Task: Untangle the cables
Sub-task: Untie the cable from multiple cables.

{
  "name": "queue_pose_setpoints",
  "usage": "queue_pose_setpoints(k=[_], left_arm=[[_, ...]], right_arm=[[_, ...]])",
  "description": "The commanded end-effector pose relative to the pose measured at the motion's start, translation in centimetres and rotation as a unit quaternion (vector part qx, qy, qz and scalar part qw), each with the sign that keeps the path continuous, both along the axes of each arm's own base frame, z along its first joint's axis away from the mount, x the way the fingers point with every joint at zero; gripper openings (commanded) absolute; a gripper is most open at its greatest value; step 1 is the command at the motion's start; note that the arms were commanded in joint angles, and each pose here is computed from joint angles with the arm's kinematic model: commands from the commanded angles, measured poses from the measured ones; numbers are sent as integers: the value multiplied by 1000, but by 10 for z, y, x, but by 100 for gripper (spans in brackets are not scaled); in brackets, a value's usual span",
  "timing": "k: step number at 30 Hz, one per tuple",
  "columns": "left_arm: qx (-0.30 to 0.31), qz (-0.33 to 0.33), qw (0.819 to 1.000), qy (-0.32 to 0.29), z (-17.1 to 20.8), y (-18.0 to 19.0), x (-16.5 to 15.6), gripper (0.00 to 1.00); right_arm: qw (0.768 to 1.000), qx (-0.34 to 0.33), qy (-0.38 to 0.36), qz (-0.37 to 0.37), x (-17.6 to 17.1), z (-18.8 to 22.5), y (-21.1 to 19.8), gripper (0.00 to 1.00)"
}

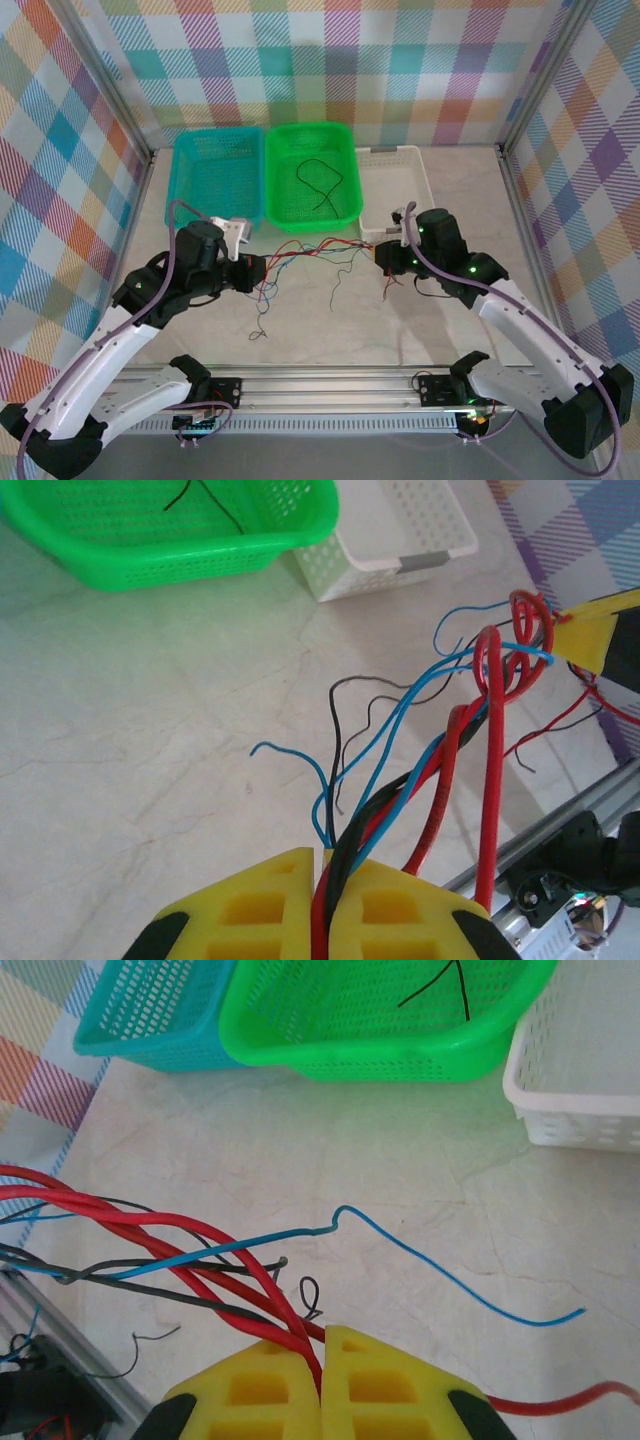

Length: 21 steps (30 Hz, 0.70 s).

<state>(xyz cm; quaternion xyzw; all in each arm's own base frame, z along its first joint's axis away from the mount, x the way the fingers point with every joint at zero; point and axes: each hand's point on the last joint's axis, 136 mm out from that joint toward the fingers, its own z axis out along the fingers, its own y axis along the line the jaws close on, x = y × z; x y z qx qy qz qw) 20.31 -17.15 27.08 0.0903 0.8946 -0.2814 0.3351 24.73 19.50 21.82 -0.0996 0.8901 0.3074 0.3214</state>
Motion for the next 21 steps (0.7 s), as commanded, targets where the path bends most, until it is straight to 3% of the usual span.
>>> queue_pose_setpoints(k=[1,3,5,10,12,21], left_arm=[[10,75,997,-10,3,34,4,0],[-35,50,998,4,1,15,3,0],[-83,23,996,18,2,-5,4,0],[-145,-5,989,38,2,-34,11,0],[-148,-11,988,39,1,-40,13,0],[-163,-41,985,41,6,-69,17,0]], right_arm=[[986,-97,69,-116,-3,-49,-70,0],[998,-17,37,-52,-8,-29,-41,0],[999,32,9,-25,-12,-15,-28,12],[997,69,-9,23,-20,1,-11,44],[996,75,-17,34,-22,5,-8,50],[977,160,-55,126,-48,35,50,55]])
